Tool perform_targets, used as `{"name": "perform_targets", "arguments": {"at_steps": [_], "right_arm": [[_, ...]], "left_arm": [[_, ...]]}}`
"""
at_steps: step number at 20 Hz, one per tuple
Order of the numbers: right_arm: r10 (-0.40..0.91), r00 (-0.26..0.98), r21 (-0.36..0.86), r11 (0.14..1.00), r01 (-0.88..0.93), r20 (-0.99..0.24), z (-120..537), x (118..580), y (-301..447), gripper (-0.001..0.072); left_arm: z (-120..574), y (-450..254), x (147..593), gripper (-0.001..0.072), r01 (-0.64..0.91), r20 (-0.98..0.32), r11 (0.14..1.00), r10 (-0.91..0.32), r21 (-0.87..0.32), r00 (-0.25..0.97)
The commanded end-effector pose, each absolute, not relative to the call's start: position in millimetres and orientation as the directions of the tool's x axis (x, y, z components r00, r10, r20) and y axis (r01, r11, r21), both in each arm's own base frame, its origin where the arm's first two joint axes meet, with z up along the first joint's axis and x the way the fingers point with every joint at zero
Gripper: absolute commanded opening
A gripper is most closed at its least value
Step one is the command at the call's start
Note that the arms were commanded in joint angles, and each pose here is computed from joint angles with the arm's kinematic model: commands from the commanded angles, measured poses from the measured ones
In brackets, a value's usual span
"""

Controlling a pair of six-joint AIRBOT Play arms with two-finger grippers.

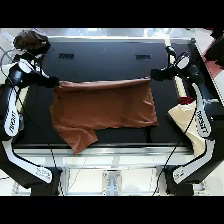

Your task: Fold the shirts.

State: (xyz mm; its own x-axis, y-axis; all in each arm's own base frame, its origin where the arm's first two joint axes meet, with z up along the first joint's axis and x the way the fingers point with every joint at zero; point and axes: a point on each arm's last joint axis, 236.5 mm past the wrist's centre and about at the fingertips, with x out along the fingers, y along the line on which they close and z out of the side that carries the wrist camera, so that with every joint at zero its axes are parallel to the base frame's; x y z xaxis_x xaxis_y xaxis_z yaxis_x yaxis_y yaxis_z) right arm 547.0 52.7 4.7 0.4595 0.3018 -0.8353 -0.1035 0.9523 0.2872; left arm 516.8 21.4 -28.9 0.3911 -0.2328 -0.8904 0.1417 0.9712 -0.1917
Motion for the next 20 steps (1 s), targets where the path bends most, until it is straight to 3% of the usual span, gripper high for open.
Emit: {"name": "perform_targets", "arguments": {"at_steps": [1,7,11,12,13,14,15,17,20], "right_arm": [[0.273,0.354,0.246,0.962,-0.121,-0.894,-13.9,523.1,51.2,0.0010],[0.266,0.260,0.245,0.963,-0.112,-0.928,-61.4,495.4,61.0,0.0011],[0.266,0.274,0.248,0.964,-0.101,-0.924,-81.8,493.1,68.1,0.0015],[0.269,0.280,0.250,0.963,-0.102,-0.921,-80.6,494.5,69.6,0.0077],[0.284,0.281,0.267,0.959,-0.098,-0.917,-77.9,494.1,73.3,0.0230],[0.294,0.269,0.278,0.956,-0.097,-0.917,-73.3,491.5,75.7,0.0354],[0.290,0.242,0.275,0.957,-0.095,-0.926,-66.6,485.8,74.6,0.0344],[0.210,0.174,0.189,0.973,-0.130,-0.962,-49.7,467.0,54.1,0.0332],[-0.120,0.062,-0.126,0.986,-0.107,-0.991,-12.1,420.0,-36.2,0.0324]], "left_arm": [[-59.4,34.6,472.4,0.0009,0.144,-0.960,0.985,-0.130,-0.097,0.246],[-95.5,25.1,433.7,0.0009,0.129,-0.980,0.982,-0.152,-0.136,0.126],[-94.6,11.0,422.4,0.0030,0.117,-0.976,0.974,-0.202,-0.192,0.077],[-92.4,3.9,421.5,0.0071,0.107,-0.969,0.968,-0.234,-0.226,0.074],[-87.7,-2.0,423.4,0.0231,0.096,-0.961,0.962,-0.263,-0.255,0.087],[-76.8,-9.8,428.0,0.0525,0.082,-0.946,0.952,-0.303,-0.295,0.118],[-61.0,-15.6,432.6,0.0558,0.072,-0.927,0.941,-0.339,-0.332,0.158],[-9.3,-12.4,440.9,0.0558,0.063,-0.884,0.927,-0.372,-0.370,0.283],[71.7,21.6,418.4,0.0558,0.039,-0.838,0.941,-0.317,-0.335,0.444]]}}
